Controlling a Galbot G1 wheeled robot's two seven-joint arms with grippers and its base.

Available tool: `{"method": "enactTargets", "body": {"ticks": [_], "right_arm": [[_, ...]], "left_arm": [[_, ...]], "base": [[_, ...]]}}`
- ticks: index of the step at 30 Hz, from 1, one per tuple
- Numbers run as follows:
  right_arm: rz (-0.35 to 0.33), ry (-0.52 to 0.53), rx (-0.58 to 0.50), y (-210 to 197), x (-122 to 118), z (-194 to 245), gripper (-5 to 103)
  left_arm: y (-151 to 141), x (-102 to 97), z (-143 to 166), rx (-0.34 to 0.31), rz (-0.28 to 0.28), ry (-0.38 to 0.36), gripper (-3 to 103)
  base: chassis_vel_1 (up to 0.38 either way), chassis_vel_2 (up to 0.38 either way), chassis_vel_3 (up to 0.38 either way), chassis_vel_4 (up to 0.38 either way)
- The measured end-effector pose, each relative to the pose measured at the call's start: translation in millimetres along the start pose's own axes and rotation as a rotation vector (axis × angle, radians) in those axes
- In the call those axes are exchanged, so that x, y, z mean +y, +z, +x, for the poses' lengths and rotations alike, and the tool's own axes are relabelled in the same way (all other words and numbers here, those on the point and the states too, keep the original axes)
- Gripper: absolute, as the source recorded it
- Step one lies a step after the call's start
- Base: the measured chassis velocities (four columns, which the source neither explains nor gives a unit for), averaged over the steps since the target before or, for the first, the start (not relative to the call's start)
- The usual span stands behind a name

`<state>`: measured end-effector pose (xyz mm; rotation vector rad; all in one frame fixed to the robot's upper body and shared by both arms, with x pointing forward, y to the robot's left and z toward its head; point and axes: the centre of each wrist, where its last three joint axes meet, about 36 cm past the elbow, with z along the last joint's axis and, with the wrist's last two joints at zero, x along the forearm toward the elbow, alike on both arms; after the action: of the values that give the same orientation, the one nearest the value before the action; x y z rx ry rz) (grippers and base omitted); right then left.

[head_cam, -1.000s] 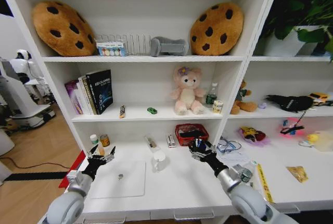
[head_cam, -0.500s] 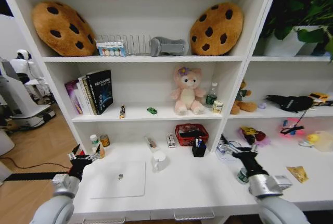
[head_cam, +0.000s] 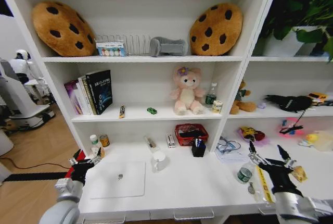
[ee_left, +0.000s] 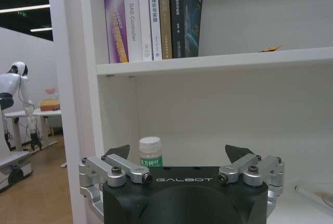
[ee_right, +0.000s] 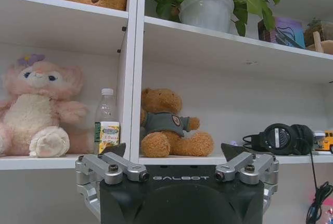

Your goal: Organize the objects on the table.

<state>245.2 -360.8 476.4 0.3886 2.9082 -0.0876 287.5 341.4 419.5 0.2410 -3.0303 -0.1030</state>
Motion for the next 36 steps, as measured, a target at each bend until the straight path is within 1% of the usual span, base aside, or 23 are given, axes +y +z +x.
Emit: {"method": "enactTargets", "body": {"ticks": [1,4,7,16,20,23,24,25,26,27,28,29,31,36], "right_arm": [[0.0,0.0,0.0,0,0,0,100],[-0.044,-0.001,0.006,10,10,-8,100],[-0.058,-0.004,0.015,16,14,-10,100],[-0.072,-0.02,-0.003,18,18,-24,100],[-0.08,-0.027,-0.023,14,23,-29,100],[-0.101,-0.012,-0.028,13,29,-29,100],[-0.101,-0.012,-0.028,13,29,-29,100],[-0.106,-0.002,-0.027,14,30,-28,100],[-0.109,0.007,-0.026,14,31,-28,100],[-0.109,0.007,-0.026,14,31,-28,100],[-0.109,0.014,-0.024,14,30,-27,100],[-0.109,0.014,-0.024,14,30,-27,100],[-0.104,0.025,-0.022,14,28,-27,100],[-0.106,0.037,-0.01,15,31,-24,100]], "left_arm": [[0,0.0,0,0.0,0.0,0.0,100],[5,7.3,5,0.032,-0.02,-0.006,100],[8,9.6,7,0.045,-0.022,-0.013,100],[13,7.9,17,0.06,-0.012,-0.027,100],[8,8.6,17,0.04,0.002,-0.041,100],[-6,6.2,21,0.003,0.061,-0.045,100],[-6,6.2,21,0.003,0.061,-0.045,100],[-11,6.3,21,-0.02,0.074,-0.046,100],[-15,6.7,21,-0.041,0.077,-0.046,100],[-15,6.7,21,-0.041,0.077,-0.046,100],[-18,7.5,20,-0.06,0.079,-0.048,100],[-18,7.5,20,-0.06,0.079,-0.048,100],[-25,8.9,18,-0.089,0.089,-0.053,100],[-28,10.1,16,-0.101,0.1,-0.056,100]], "base": [[0.0,0.0,0.0,0.0],[0.0,0.0,0.0,0.0],[0.0,0.0,0.0,0.0],[0.0,0.0,0.0,0.0],[0.0,0.0,0.0,0.0],[0.0,0.0,0.0,0.0],[0.0,0.0,0.0,0.0],[0.0,0.0,0.0,0.0],[0.0,0.0,0.0,0.0],[0.0,0.0,0.0,0.0],[0.0,0.0,0.0,0.0],[0.0,0.0,0.0,0.0],[0.0,0.0,0.0,0.0],[0.0,0.0,0.0,0.0]]}}
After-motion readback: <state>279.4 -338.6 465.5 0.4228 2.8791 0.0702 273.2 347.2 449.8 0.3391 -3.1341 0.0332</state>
